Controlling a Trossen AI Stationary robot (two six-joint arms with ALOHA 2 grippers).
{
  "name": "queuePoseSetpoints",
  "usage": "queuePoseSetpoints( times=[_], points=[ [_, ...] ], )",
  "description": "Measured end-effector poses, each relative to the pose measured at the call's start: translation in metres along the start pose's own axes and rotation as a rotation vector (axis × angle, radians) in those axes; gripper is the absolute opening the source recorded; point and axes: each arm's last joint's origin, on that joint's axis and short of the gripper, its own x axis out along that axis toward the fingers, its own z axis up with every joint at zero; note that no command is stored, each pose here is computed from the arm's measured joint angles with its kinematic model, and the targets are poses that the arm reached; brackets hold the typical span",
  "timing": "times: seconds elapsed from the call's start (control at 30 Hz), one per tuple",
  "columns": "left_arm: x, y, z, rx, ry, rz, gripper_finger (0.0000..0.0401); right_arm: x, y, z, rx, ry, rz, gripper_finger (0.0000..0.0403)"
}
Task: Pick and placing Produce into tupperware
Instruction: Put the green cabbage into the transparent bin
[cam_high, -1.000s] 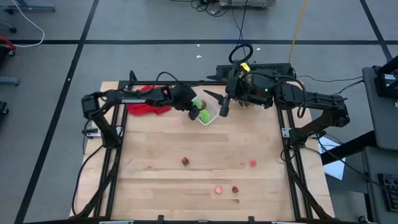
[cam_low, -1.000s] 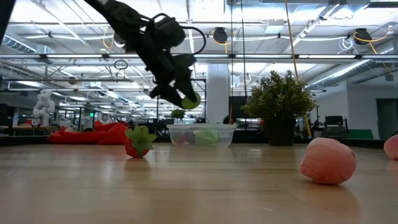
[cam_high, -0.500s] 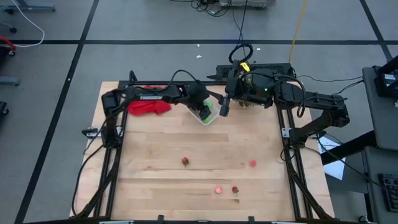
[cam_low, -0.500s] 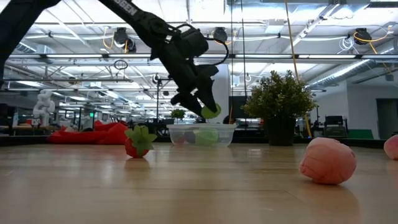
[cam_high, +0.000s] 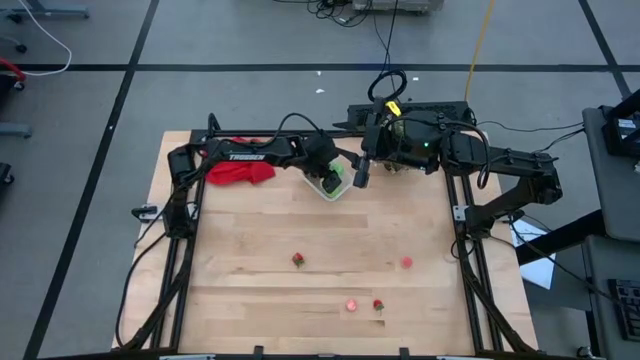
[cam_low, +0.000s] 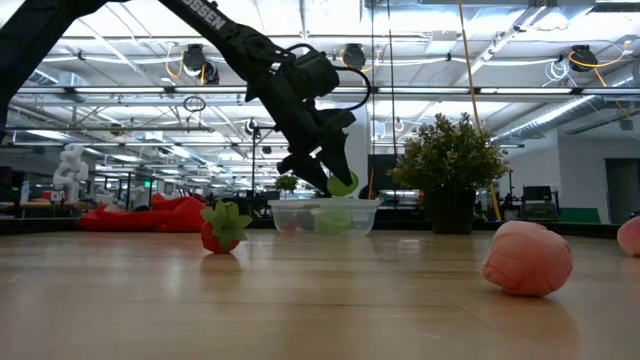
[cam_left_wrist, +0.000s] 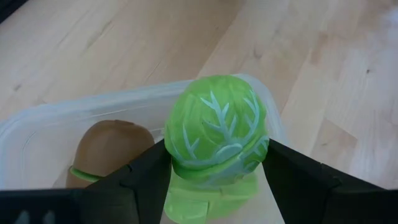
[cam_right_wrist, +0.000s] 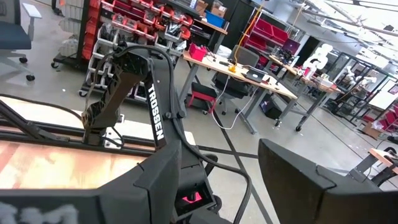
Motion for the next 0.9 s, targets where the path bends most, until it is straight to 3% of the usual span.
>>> queuePoseSetpoints(
  times=[0.9],
  points=[
    [-0.0003, 0.0028, 0.0021, -0.006, -0.018, 0.0, 0.0241, 0.0, 0.0, 0.0001, 0.0, -0.001, 0.001, 0.0205]
  ],
)
